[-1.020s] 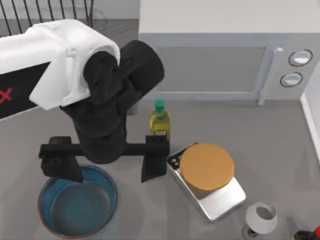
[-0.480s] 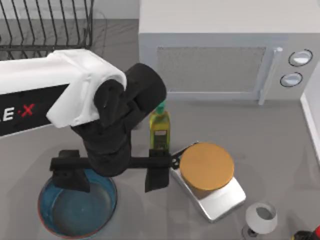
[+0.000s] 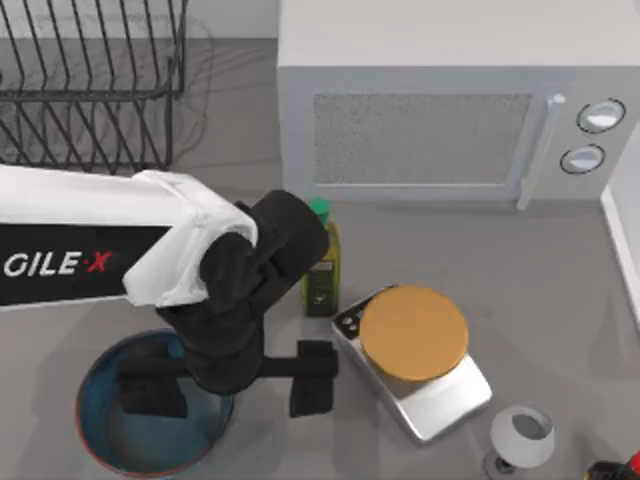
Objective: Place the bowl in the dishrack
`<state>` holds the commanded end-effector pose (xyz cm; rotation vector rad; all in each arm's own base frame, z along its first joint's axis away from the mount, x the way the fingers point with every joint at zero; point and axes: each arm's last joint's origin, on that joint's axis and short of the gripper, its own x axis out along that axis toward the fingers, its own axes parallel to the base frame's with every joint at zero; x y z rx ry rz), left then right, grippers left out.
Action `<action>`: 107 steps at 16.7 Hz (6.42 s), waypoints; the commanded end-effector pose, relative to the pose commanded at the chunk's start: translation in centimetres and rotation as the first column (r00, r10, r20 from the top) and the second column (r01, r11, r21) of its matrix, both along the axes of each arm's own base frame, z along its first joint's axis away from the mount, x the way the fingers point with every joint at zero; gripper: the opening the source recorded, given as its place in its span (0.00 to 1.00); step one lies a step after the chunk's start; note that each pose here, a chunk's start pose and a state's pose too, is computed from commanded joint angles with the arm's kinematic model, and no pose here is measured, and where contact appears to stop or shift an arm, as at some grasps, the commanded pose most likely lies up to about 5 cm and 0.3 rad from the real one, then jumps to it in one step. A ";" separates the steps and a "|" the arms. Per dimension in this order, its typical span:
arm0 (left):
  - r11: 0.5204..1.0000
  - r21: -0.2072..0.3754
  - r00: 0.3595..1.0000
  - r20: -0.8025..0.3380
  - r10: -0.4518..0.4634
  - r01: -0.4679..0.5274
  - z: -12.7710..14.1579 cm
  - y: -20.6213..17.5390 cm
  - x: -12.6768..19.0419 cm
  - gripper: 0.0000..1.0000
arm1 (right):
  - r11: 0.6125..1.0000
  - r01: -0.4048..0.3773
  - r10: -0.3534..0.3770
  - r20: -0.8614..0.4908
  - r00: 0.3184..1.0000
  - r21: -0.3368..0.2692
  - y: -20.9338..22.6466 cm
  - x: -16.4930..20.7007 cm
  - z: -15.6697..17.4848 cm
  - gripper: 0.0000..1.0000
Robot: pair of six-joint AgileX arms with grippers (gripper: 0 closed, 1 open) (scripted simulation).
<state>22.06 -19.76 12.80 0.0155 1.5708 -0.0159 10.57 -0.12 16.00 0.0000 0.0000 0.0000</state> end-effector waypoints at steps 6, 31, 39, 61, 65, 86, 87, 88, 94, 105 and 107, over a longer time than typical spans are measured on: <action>1.000 0.000 1.000 0.000 0.000 0.000 0.0 0.0 0.0 0.70 | 1.000 0.000 0.000 0.000 1.000 0.000 0.0 0.0 0.0 1.00; 1.000 0.000 1.000 0.000 0.000 0.000 5.4 -1.5 1.3 0.00 | 1.000 0.000 0.000 0.000 1.000 0.000 0.0 0.0 0.0 1.00; 1.000 0.012 1.000 -0.013 0.000 0.000 18.1 -0.6 0.5 0.00 | 1.000 0.000 0.000 0.000 1.000 0.000 0.0 0.0 0.0 1.00; 0.962 -0.272 0.512 0.827 0.234 -0.002 27.2 18.1 3.9 0.00 | 1.000 0.000 0.000 0.000 1.000 0.000 0.0 0.0 0.0 1.00; 0.990 -0.138 0.198 0.971 0.131 0.023 28.6 21.7 0.0 0.00 | 1.000 0.000 0.000 0.000 1.000 0.000 0.0 0.0 0.0 1.00; 1.000 -0.019 0.002 1.000 0.019 0.018 21.2 23.7 9.8 0.00 | 1.000 0.000 0.000 0.000 1.000 0.000 0.0 0.0 0.0 1.00; 1.000 -0.017 -0.003 1.000 0.017 0.018 19.6 23.6 11.3 0.00 | 1.000 0.000 0.000 0.000 1.000 0.000 0.0 0.0 0.0 1.00; 1.000 -0.016 -0.009 1.000 0.016 0.018 17.9 23.5 12.5 0.00 | 1.000 0.000 0.000 0.000 1.000 0.000 0.0 0.0 0.0 1.00; 1.000 -0.019 -0.004 1.000 0.019 0.020 9.8 22.4 15.9 0.00 | 1.000 0.000 0.000 0.000 1.000 0.000 0.0 0.0 0.0 1.00; 1.000 -0.020 0.000 1.000 0.020 0.020 9.0 22.3 16.1 0.38 | 1.000 0.000 0.000 0.000 1.000 0.000 0.0 0.0 0.0 1.00; 1.000 -0.020 0.000 1.000 0.020 0.020 9.0 22.3 16.1 0.53 | 1.000 0.000 0.000 0.000 1.000 0.000 0.0 0.0 0.0 1.00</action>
